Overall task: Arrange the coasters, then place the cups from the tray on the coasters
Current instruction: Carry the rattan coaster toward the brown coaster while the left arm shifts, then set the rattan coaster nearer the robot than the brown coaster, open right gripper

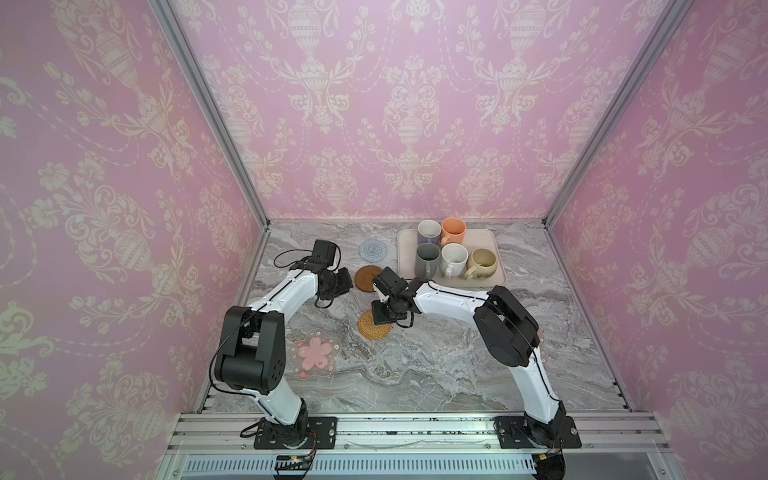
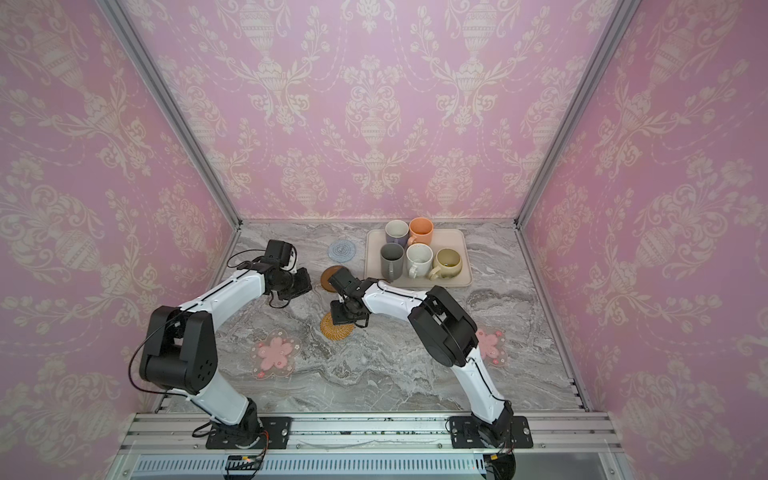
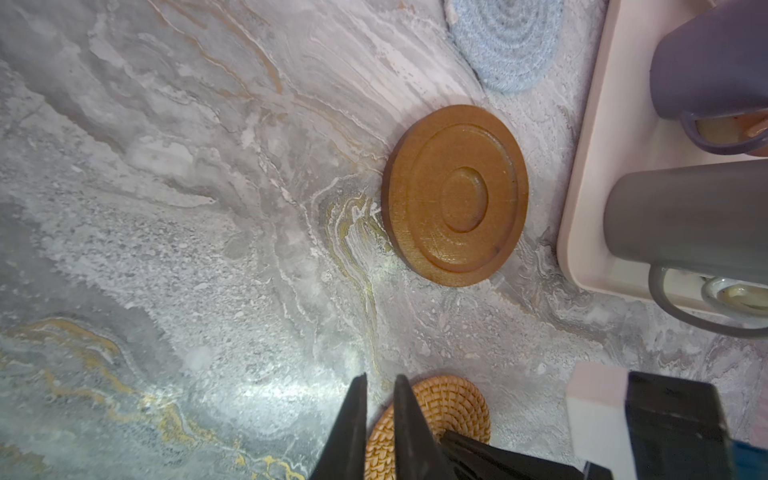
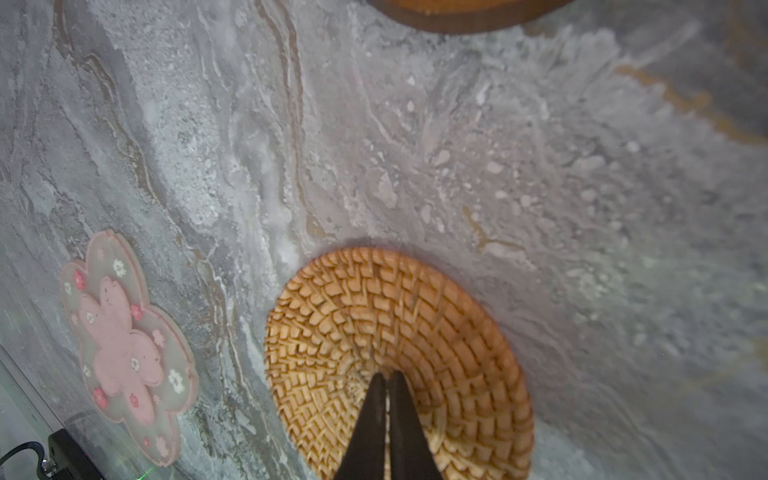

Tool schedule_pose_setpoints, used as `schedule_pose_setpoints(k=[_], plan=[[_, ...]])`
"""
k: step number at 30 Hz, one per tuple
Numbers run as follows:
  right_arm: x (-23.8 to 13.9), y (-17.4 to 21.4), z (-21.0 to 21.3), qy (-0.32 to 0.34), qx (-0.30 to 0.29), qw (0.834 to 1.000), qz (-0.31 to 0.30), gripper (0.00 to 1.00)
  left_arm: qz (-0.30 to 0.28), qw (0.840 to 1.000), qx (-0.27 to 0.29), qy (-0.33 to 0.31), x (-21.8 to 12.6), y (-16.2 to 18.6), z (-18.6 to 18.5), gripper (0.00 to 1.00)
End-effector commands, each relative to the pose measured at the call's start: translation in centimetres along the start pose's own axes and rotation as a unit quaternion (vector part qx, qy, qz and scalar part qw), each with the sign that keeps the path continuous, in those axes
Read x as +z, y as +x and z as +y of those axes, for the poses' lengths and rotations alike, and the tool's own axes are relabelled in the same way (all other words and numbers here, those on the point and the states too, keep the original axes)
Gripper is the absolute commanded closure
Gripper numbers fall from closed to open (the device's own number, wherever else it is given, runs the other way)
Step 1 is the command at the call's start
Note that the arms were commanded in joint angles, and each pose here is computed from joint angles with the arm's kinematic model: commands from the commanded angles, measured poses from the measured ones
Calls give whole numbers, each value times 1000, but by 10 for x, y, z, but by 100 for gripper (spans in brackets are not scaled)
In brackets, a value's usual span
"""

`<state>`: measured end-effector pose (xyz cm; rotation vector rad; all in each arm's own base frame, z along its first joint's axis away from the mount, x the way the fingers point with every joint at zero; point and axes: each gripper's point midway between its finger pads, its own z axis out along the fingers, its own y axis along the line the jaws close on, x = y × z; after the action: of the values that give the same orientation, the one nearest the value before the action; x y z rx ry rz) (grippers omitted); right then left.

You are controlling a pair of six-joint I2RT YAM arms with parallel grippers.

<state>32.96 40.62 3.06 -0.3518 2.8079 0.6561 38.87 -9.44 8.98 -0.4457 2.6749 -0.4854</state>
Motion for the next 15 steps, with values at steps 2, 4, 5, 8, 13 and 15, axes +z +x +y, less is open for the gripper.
schedule_pose_setpoints(k=[2,4,5,8,13,15], plan=[[7,-6,-12,16,7,1000,6,93,-3,1000,12,14,2,-12,-6,83],[6,-13,-12,10,13,1000,0,93,0,1000,11,14,5,-13,-7,83],[5,-16,-13,9,16,1000,-5,93,1,1000,11,13,7,-14,-7,83],[5,-26,-14,4,24,1000,-15,93,3,1000,10,16,11,-17,-9,84],[6,-33,-9,-11,30,999,-15,93,3,1000,6,21,16,-21,-11,84],[5,-30,-7,-18,32,999,-11,92,4,1000,8,22,17,-22,-13,84]])
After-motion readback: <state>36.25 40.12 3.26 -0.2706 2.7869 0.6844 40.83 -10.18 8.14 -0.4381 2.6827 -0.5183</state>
